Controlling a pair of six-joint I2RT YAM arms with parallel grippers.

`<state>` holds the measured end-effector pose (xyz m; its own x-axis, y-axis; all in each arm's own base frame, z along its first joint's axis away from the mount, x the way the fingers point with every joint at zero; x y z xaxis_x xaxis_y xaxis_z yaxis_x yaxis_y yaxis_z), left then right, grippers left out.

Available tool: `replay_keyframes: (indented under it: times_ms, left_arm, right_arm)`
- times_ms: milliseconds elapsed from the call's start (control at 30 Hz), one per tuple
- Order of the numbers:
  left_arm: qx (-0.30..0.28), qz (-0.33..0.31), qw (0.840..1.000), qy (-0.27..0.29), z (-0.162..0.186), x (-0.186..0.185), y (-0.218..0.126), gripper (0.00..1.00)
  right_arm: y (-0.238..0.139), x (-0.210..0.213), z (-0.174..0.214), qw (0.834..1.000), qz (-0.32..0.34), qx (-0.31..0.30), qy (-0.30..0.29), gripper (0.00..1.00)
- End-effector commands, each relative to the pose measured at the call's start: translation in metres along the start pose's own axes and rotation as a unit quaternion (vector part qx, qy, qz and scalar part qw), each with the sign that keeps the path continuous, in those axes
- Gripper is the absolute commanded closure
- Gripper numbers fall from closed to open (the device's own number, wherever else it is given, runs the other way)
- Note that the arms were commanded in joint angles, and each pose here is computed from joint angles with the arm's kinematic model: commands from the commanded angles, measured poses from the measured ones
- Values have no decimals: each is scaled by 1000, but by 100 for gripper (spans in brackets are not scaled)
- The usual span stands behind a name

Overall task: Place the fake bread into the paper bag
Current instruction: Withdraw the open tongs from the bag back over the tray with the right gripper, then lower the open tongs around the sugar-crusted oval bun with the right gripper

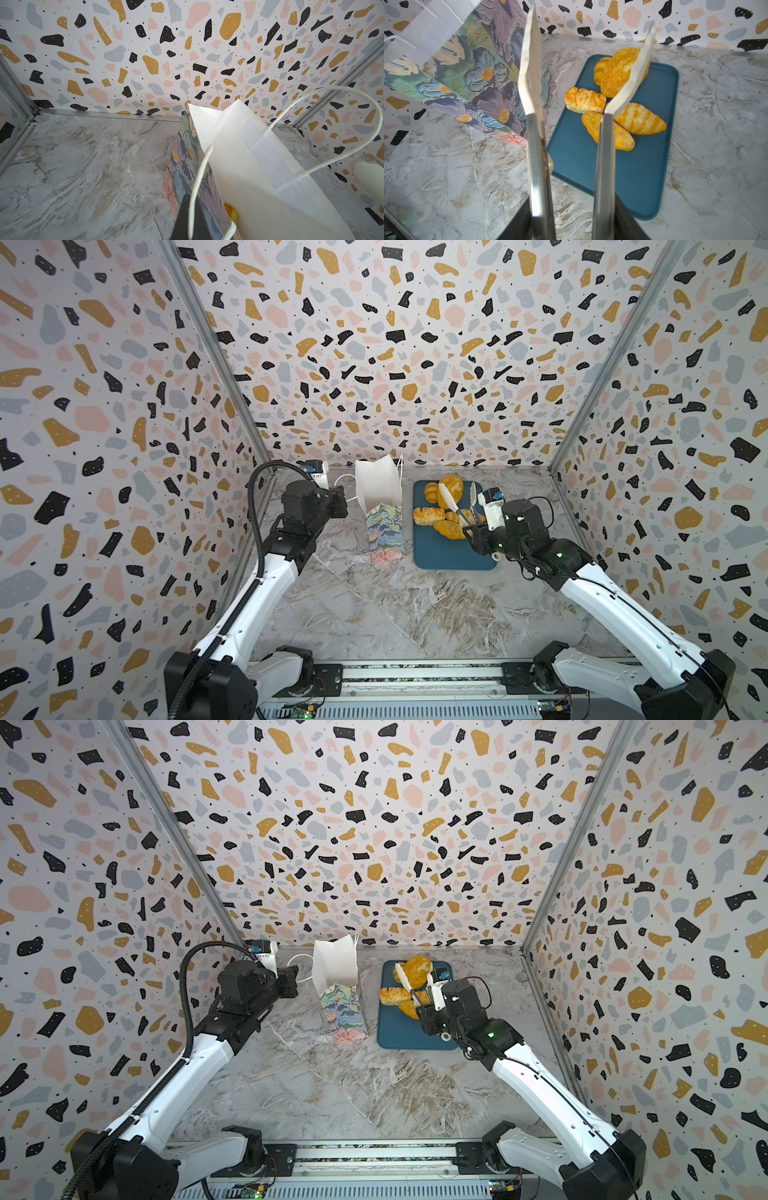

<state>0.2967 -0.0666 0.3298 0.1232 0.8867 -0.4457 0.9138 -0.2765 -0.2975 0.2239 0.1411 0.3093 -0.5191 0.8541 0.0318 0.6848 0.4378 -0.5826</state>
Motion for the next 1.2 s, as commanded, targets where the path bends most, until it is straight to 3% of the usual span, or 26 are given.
replay_keyframes:
  times_ms: [0,200,533,1167]
  left_arm:
    - [-13,8,1000,7,-5,-5,-4,100]
    - [-10,-11,1000,2,-4,-2,-1,100]
    - [-9,-3,1000,2,-4,-3,-2,100]
    - [-11,4,1000,5,-4,-7,-5,100]
  right_arm:
    - [3,-7,-5,1000,-5,-4,20,49]
    - [20,-23,-3,997,8,42,58,49]
    - [39,-40,-8,993,16,68,95,49]
    - [83,-75,-31,983,-26,113,142,44]
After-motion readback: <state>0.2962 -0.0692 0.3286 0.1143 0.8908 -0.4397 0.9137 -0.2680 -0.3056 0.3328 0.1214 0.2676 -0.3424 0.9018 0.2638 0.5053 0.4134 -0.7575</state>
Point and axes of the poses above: each gripper's point midway between its finger pads, its own y axis out along the fingers, its own x axis along the line the jaws close on, z = x × y, the point moved 10 cm from there along -y, back along the fingers, and after that the axes turned 12 degrees about -y, right-handed, at the moved point
